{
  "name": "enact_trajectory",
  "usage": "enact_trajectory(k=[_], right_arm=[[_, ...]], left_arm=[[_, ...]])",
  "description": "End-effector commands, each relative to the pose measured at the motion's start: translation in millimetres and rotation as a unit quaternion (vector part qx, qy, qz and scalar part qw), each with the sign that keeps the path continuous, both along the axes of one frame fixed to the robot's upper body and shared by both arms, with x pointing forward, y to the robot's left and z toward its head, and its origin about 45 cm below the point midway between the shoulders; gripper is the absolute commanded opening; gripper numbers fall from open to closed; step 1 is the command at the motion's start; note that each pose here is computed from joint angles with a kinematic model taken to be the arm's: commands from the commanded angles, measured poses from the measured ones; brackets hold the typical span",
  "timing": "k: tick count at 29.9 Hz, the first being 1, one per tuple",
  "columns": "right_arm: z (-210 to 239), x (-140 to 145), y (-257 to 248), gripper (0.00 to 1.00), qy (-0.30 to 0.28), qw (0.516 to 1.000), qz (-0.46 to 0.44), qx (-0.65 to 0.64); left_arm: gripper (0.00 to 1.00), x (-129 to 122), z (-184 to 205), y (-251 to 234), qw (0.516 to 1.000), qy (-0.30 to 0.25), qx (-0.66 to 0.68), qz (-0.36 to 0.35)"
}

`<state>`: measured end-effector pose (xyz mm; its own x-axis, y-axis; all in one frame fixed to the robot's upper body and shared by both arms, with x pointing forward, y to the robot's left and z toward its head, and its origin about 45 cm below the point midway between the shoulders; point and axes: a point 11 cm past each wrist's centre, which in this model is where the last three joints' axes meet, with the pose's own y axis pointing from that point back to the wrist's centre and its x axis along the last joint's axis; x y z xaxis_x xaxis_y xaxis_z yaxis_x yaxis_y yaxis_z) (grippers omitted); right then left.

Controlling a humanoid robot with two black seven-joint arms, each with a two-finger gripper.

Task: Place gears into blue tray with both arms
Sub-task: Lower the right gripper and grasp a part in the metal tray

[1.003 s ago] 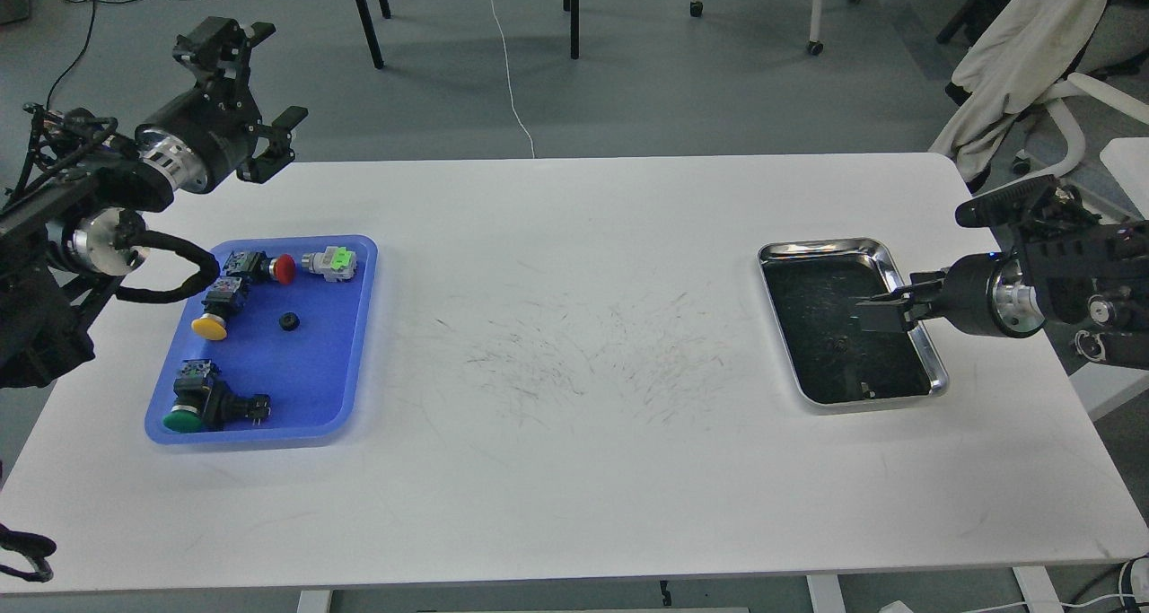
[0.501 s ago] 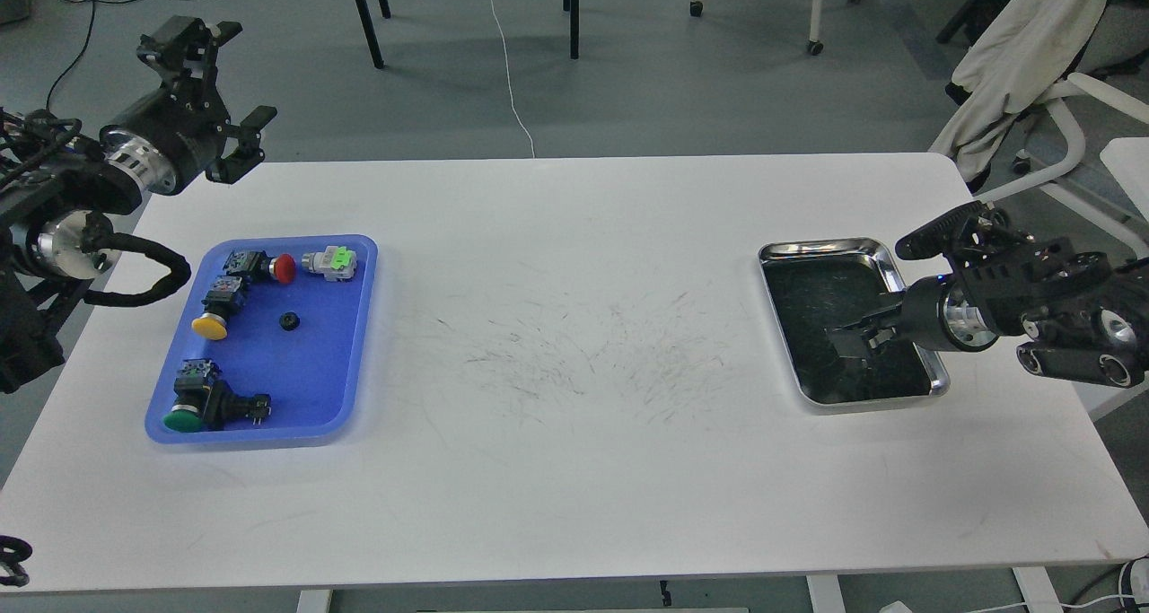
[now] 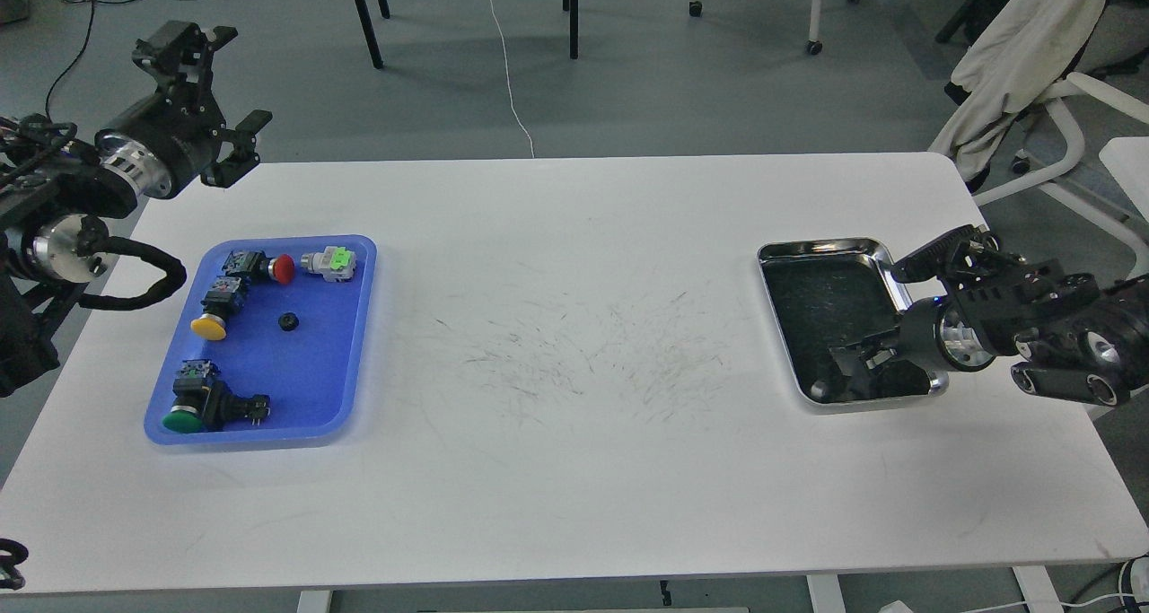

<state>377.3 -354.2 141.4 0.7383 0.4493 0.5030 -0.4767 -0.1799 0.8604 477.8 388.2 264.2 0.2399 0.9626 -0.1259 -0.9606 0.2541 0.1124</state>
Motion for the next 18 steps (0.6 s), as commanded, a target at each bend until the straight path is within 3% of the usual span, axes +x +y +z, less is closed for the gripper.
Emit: enact_trajectory(k=[1,8,14,18], right_arm=[[-1.4,-0.3,-1.6,0.63,0.000,1.000,-0.001,-0.001],[-1.3,0.4,-2.5,0.46,-0.001,1.000,-0.002,-0.003],[-2.9,0.0,-3.4,0.43,-0.001,1.000,-0.002,-0.004],[-7.4,1.5,2.9,0.34,0.000,1.000,0.004,-0.004]], left_arm=[[0.99,-0.5,-0.7,0.7,1.000,0.001,0.001,0.001],[0.99,-0.6,-1.7,0.4,1.000,0.002,0.000,0.002],[0.99,-1.0,-2.5,0.4,1.000,0.002,0.000,0.001],[0.99,-1.2,-2.2,1.7,1.000,0.002,0.000,0.002]])
